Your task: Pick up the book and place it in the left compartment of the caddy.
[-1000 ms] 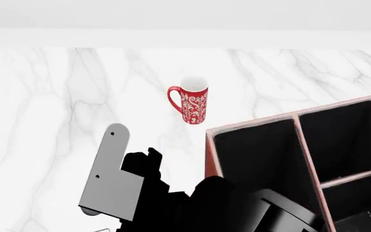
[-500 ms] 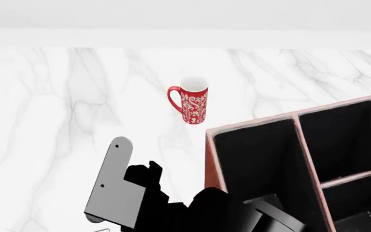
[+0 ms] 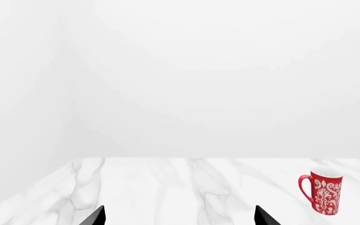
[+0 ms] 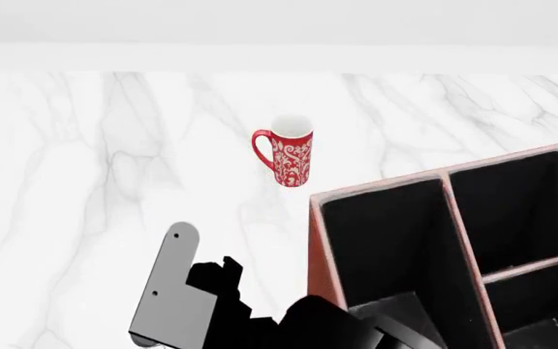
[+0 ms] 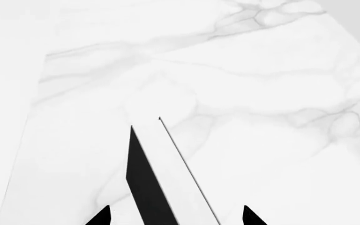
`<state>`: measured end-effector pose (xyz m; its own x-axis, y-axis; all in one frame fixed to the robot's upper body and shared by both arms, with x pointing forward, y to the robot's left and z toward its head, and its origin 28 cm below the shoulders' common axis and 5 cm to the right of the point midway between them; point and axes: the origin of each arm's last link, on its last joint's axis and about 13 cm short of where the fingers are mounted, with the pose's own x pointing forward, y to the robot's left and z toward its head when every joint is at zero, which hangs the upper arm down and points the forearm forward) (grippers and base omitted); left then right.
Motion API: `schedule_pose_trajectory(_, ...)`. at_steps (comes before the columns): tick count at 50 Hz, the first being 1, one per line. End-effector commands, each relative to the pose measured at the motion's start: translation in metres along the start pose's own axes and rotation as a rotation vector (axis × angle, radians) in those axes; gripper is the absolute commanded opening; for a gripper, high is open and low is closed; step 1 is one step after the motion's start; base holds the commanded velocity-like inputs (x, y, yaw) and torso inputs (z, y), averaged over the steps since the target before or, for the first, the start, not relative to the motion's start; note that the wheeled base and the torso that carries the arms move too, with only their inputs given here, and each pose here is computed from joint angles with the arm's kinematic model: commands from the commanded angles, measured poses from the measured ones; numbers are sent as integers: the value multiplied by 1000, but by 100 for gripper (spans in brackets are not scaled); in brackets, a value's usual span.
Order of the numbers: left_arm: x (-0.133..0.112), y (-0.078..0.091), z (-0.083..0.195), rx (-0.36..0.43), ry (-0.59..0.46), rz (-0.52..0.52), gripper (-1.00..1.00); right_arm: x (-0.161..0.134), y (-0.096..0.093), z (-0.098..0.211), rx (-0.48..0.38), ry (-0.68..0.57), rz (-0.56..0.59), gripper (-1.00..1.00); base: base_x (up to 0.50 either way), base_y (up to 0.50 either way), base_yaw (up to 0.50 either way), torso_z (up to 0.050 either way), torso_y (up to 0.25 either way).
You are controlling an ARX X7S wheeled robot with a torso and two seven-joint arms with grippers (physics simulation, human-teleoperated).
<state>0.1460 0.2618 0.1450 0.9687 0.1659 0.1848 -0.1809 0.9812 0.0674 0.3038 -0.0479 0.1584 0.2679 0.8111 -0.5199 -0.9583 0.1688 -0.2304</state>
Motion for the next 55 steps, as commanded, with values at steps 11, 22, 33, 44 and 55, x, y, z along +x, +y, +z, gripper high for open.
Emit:
schedule_pose_trajectory(11,0,0,0,1,-2,-2,100,13,-1,-17,-6,58,-40,100,0,0,0,0,0)
schedule_pose_trajectory(22,-1,-1,1,2,-4,-5,100,17,-2,-21,-1,55,-47,100,0,0,0,0,0)
schedule_pose_trajectory(33,-2,-2,1,5,-6,-11,100,21,-7,-23,22,14,-57,100,0,0,0,0,0)
schedule_pose_trajectory(44,-3,-3,2,6,-9,-18,100,27,-7,-27,34,-12,-41,100,0,0,0,0,0)
schedule_pose_trajectory(55,-4,-4,2,6,-12,-21,100,33,-7,-33,58,-30,-12,100,0,0,0,0,0)
